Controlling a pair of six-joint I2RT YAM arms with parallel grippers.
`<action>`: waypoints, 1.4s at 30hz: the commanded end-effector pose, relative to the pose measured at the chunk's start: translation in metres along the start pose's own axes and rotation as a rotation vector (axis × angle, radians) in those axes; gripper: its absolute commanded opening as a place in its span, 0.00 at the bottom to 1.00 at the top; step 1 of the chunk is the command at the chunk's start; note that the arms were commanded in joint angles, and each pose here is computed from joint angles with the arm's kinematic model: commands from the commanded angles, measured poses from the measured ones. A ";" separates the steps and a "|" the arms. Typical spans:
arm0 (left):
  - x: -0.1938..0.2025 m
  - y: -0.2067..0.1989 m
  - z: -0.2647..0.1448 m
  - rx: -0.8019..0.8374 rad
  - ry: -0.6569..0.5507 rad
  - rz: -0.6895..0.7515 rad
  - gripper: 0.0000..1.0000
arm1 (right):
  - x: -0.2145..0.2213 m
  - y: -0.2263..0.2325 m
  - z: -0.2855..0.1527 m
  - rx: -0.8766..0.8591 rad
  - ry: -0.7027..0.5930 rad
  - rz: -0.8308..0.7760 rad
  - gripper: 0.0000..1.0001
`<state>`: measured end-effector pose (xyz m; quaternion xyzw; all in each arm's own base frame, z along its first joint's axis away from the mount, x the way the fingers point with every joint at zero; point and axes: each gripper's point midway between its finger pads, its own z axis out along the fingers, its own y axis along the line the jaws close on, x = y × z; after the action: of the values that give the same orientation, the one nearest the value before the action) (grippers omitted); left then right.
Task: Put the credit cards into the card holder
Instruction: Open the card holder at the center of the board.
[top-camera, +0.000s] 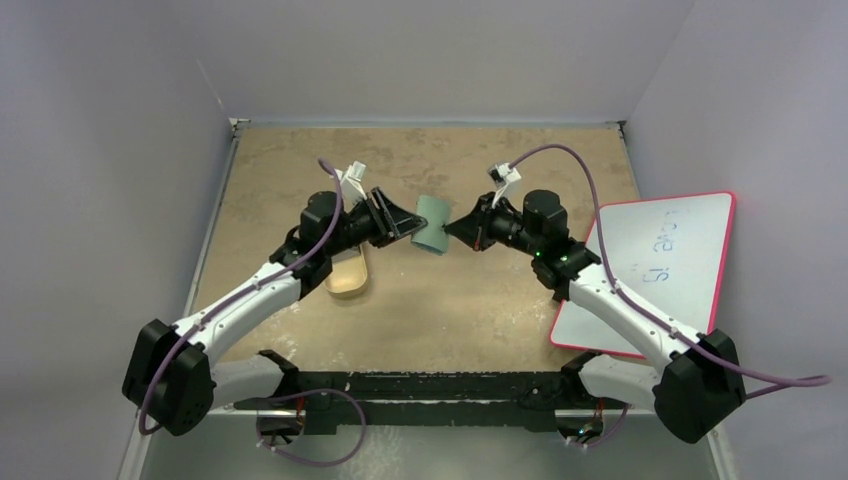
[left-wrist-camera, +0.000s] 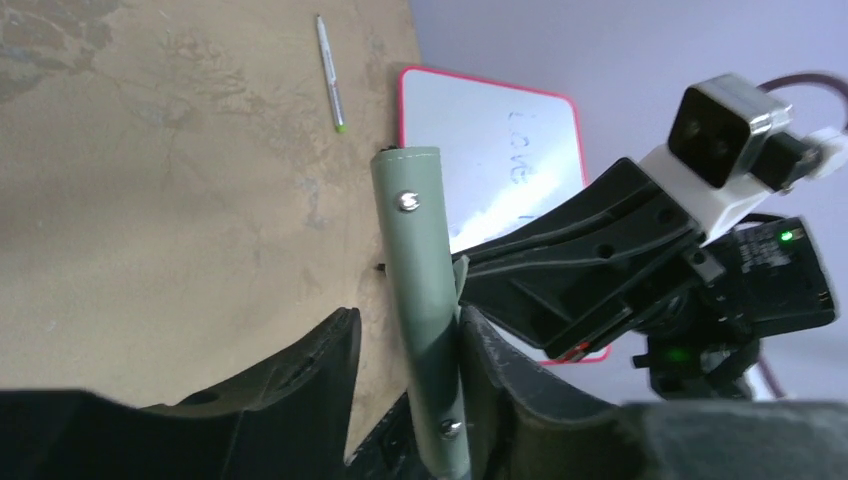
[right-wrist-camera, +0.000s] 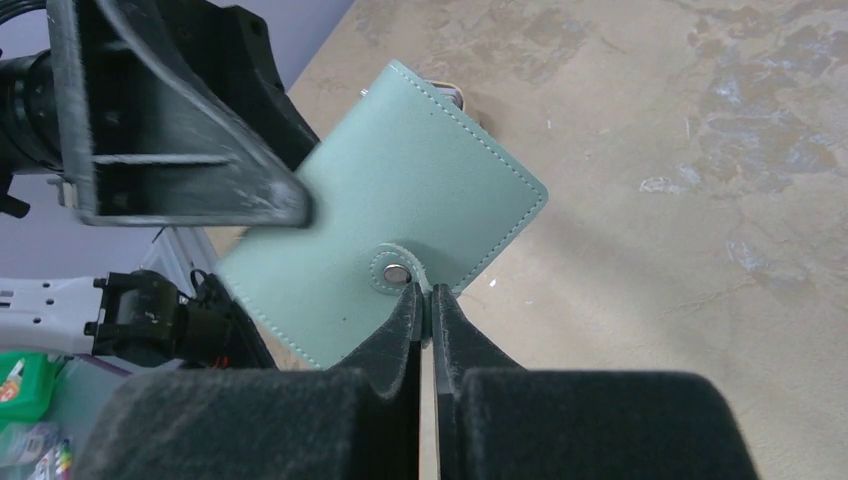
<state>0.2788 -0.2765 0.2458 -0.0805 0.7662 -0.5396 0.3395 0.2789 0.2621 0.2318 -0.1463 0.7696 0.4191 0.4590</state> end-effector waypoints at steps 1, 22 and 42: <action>-0.001 -0.012 0.004 0.048 -0.009 0.037 0.25 | -0.027 0.038 -0.004 -0.159 -0.072 -0.051 0.00; 0.001 0.034 -0.024 -0.138 -0.044 0.305 0.00 | -0.043 0.042 -0.016 -0.029 -0.046 0.222 0.47; -0.002 0.047 -0.014 -0.198 -0.026 0.320 0.00 | 0.014 0.011 0.035 0.056 0.119 0.397 0.72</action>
<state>0.2718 -0.2399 0.1782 -0.0087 0.8390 -0.3847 0.3847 0.2854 0.2831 0.2231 0.0092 0.8239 0.4494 0.3451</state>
